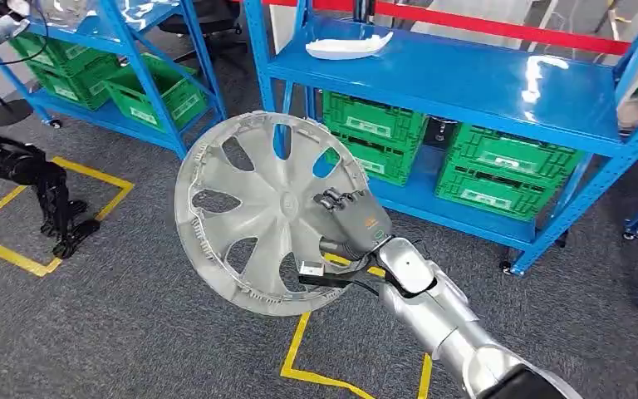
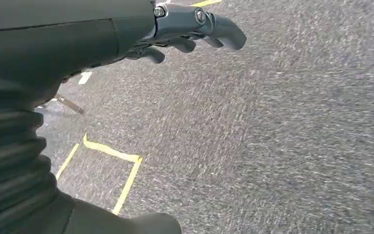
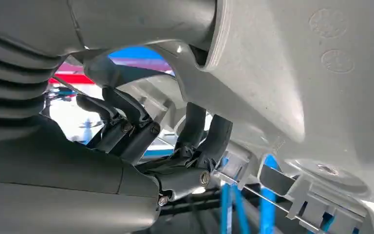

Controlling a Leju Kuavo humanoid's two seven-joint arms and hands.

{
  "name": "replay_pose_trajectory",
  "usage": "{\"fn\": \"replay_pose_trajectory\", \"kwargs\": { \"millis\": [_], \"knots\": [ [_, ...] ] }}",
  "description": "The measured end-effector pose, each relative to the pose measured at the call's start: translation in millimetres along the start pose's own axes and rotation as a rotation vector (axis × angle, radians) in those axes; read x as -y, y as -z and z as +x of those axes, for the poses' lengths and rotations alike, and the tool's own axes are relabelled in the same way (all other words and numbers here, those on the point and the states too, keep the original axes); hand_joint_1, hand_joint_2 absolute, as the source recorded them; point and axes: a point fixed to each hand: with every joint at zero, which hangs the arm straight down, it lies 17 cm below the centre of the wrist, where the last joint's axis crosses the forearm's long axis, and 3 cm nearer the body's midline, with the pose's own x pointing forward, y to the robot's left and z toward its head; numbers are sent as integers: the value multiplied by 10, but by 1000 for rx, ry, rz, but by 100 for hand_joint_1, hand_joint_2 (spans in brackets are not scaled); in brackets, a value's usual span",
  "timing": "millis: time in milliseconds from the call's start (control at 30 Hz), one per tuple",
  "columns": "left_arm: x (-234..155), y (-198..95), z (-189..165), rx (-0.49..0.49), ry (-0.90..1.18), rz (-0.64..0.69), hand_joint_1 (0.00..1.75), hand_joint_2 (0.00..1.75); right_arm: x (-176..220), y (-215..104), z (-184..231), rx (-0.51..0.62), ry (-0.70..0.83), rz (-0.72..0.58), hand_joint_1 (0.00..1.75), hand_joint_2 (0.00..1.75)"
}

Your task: Take the parts from the cabinet and place them on the table.

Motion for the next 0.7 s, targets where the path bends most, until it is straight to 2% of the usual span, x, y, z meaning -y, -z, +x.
{"fn": "replay_pose_trajectory", "kwargs": {
  "millis": [233,400,567,700],
  "knots": [
    [29,15,164,41,40,-23,0,175,3,-108,-175,-11,-24,8,175,0],
    [54,10,179,34,52,-35,0,175,22,-168,-236,-12,-34,2,175,0],
    [87,-14,138,23,54,-42,0,175,-118,-336,-256,-17,-31,39,175,0],
    [70,-3,161,25,43,-38,0,175,-81,-315,-288,-23,-32,28,175,0]
  ]
}}
